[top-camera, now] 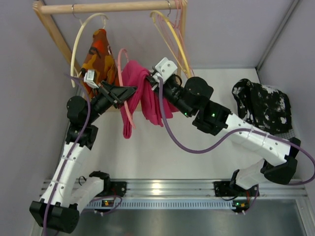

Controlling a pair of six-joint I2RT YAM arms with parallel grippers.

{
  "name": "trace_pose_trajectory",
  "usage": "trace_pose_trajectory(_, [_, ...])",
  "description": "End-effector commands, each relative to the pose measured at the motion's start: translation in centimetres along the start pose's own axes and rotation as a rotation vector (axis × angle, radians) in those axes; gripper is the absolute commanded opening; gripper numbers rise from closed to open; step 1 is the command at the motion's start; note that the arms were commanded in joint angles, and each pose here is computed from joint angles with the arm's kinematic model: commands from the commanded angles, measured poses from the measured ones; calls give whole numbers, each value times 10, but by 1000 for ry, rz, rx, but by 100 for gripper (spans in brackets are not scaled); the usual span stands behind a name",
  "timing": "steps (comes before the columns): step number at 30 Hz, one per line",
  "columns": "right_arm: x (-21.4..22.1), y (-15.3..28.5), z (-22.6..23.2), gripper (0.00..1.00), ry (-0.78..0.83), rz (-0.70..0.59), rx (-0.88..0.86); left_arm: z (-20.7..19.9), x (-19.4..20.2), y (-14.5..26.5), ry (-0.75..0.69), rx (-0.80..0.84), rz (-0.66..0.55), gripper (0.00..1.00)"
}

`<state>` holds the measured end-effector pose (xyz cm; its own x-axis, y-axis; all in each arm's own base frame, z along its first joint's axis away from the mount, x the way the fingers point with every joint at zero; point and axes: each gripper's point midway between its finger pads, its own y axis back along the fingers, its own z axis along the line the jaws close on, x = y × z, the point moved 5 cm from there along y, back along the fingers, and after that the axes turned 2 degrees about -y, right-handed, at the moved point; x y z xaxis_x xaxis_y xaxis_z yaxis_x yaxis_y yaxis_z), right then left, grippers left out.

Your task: Remove the trousers from the hanger

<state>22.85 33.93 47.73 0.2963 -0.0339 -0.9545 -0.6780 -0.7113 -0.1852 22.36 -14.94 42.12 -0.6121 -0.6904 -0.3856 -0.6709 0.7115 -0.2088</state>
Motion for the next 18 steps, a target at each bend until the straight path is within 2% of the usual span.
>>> trace_pose_trajectory(1, [-166, 68, -74, 0, -156, -544, 179, 40, -3, -3, 1, -114, -22, 0])
trace_pose_trajectory(10, [-210, 85, -94, 0, -138, -668, 231, 72, 2, -2, 24, -182, -12, 0])
trace_pose_trajectory(18, [-240, 107, -112, 0, -85, -765, 293, 79, 8, 2, 22, -198, 15, 0])
